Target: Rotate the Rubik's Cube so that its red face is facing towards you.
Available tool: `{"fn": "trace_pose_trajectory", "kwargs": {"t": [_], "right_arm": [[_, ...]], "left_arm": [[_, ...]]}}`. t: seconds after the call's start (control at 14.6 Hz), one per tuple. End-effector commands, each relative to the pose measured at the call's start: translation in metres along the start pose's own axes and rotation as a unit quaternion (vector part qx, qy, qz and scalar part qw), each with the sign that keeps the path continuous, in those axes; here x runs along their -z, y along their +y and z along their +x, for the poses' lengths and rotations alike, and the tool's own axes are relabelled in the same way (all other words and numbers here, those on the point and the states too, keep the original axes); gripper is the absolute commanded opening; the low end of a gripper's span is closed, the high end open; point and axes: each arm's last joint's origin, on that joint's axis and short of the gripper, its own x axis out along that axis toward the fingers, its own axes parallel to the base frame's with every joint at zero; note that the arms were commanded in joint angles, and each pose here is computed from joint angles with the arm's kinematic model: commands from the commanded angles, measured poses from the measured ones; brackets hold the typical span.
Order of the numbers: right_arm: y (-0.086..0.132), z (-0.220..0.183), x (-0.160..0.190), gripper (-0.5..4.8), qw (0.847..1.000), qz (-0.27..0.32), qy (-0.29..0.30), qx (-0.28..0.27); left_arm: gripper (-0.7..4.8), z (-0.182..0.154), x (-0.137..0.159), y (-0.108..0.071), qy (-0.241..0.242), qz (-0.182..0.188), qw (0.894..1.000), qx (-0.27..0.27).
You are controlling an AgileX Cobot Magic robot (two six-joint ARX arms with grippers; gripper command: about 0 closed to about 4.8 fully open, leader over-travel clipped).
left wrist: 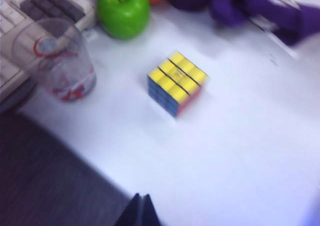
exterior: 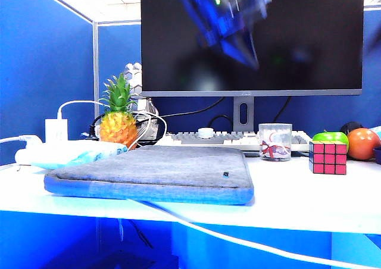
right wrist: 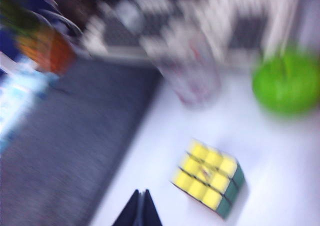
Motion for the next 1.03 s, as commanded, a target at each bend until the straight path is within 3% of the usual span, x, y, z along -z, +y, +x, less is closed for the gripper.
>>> {"fn": "trace_pose_trajectory", "kwargs": {"t": [0.07,0.21,0.34,0.48,0.62,0.69,0.82,0.89,1.03], "right_arm": [[0.073,-0.082,-0.024,-0.01,0.989,-0.082,-0.108,0.050],[0.115,-0.126,-0.027,-0.01,0.971,-0.111,-0.193,0.085],[0.140,-0.147,-0.021,-0.01,0.964,-0.135,-0.219,0.064],[0.158,-0.160,-0.009,-0.01,0.959,-0.154,-0.232,0.055],[0.169,-0.164,0.007,-0.01,0.954,-0.176,-0.239,0.050],[0.171,-0.166,0.020,-0.01,0.946,-0.190,-0.249,0.084],[0.169,-0.169,0.056,-0.01,0.939,-0.171,-0.267,0.134],[0.163,-0.166,0.076,-0.01,0.937,-0.163,-0.267,0.156],[0.155,-0.161,0.111,-0.01,0.941,-0.146,-0.266,0.153]], "left_arm": [[-0.06,-0.113,-0.037,-0.022,-0.071,0.038,0.993,-0.085],[-0.06,-0.196,-0.047,-0.038,-0.121,0.050,0.977,-0.168],[-0.06,-0.270,-0.036,-0.048,-0.139,0.038,0.964,-0.225],[-0.06,-0.359,-0.013,-0.078,-0.177,0.044,0.937,-0.298],[-0.06,-0.436,0.026,-0.115,-0.222,0.033,0.902,-0.368],[-0.06,-0.456,0.049,-0.133,-0.230,0.021,0.890,-0.394],[-0.06,-0.463,0.097,-0.155,-0.218,-0.008,0.883,-0.415],[-0.06,-0.453,0.125,-0.161,-0.210,-0.033,0.879,-0.427],[-0.06,-0.426,0.181,-0.171,-0.256,-0.076,0.865,-0.425]]}}
